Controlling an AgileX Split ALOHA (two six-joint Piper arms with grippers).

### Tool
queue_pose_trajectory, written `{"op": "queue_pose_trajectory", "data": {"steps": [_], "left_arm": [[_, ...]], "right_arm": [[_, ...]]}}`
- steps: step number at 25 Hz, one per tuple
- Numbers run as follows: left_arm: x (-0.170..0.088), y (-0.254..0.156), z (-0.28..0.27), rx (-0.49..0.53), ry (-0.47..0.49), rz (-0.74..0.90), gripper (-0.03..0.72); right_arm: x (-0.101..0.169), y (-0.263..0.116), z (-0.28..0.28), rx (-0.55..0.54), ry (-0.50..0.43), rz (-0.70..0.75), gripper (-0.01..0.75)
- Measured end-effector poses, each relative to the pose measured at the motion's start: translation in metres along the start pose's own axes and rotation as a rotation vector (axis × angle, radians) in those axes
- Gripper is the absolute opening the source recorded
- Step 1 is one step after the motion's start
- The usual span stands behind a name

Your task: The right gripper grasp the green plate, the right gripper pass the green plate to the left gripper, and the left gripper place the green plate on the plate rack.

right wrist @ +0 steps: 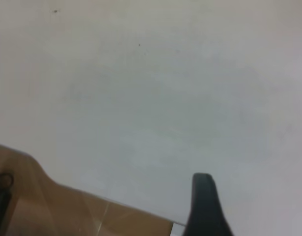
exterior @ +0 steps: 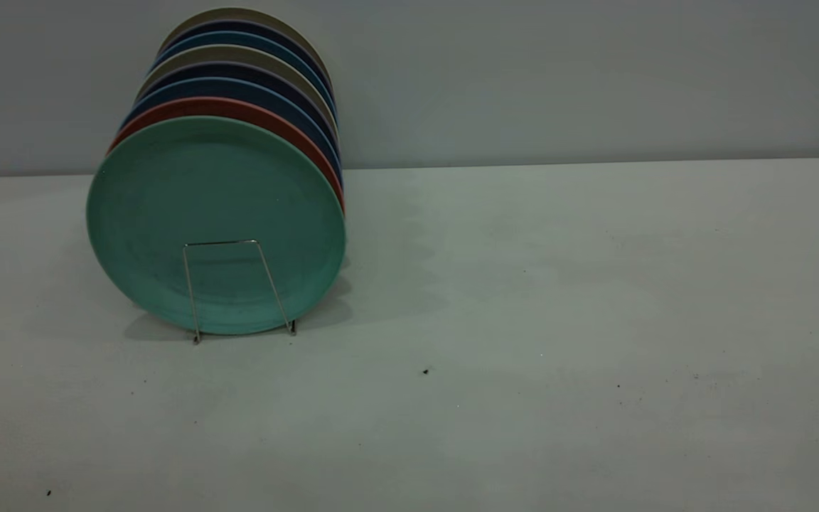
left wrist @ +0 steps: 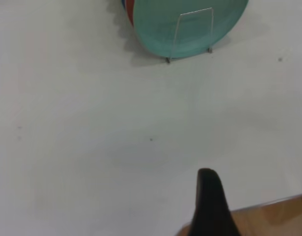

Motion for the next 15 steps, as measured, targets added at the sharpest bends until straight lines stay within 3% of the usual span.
{"op": "queue_pose_trajectory", "data": {"steps": [15], "left_arm": [[0.015, -0.01, 0.004, 0.041, 0.017, -0.022, 0.516]], "right_arm": [[-0.004, 0.0, 0.0, 0.002, -0.025, -0.011, 0.533]]}}
Point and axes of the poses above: a point on each arm's last joint axis where the gripper is mounted, z pointing out along that axis toward the gripper, x along the wrist's bending axis when the last joint is at zero, y = z × x, the point moved 9 cm from there along z, pointing out along that axis toward the gripper, and after that the axes turned 3 degrees about -z, right-handed, at the moved point
